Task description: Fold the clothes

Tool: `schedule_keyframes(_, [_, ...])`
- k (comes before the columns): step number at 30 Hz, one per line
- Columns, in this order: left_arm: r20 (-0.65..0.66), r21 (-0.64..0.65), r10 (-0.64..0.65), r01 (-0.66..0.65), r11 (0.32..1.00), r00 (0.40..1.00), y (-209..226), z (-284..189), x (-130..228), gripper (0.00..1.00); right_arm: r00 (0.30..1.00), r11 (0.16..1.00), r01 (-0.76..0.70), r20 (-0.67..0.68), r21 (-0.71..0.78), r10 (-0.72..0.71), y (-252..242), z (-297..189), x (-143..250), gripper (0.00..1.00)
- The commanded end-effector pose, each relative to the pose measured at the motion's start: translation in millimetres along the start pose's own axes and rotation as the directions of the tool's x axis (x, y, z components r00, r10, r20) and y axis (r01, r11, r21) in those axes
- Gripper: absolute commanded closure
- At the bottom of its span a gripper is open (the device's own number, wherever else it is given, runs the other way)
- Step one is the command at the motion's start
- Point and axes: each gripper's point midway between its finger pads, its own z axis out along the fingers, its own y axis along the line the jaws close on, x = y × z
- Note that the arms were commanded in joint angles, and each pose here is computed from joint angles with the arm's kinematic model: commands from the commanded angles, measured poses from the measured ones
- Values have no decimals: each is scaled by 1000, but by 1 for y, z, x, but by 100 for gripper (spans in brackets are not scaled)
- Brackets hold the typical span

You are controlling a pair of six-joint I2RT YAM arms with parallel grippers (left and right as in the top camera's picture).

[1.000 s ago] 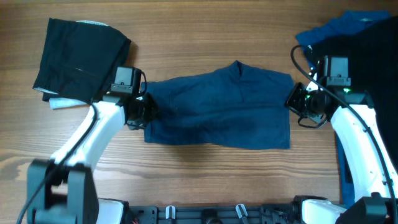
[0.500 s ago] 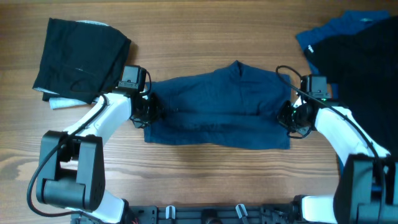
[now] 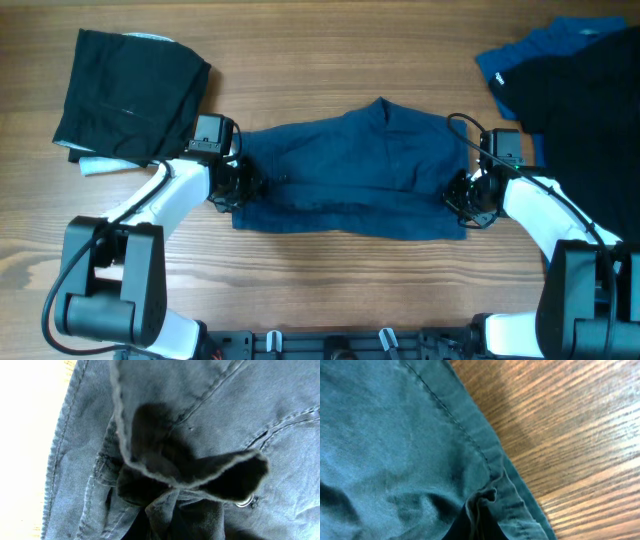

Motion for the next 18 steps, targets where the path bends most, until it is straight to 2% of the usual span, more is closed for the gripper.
schedule_keyframes(1, [-139, -192, -75, 48, 980, 987, 61, 24, 48, 96, 982, 989, -77, -163, 125, 98, -37, 21, 49, 96])
schedule_keyframes(9, [-282, -262, -151, 76, 962, 947, 77, 12, 86, 96, 948, 986, -100, -290, 130, 134, -38, 13, 77, 96])
schedule_keyframes(13, [-307, -291, -170, 78, 954, 936, 83, 9, 95, 96, 908, 966, -157, -355, 204, 222, -48, 4, 98, 96])
schedule_keyframes(18, [-299, -348, -177, 66, 935, 938, 99, 9, 101, 96, 901, 965, -147, -372, 218, 222, -51, 2, 103, 96])
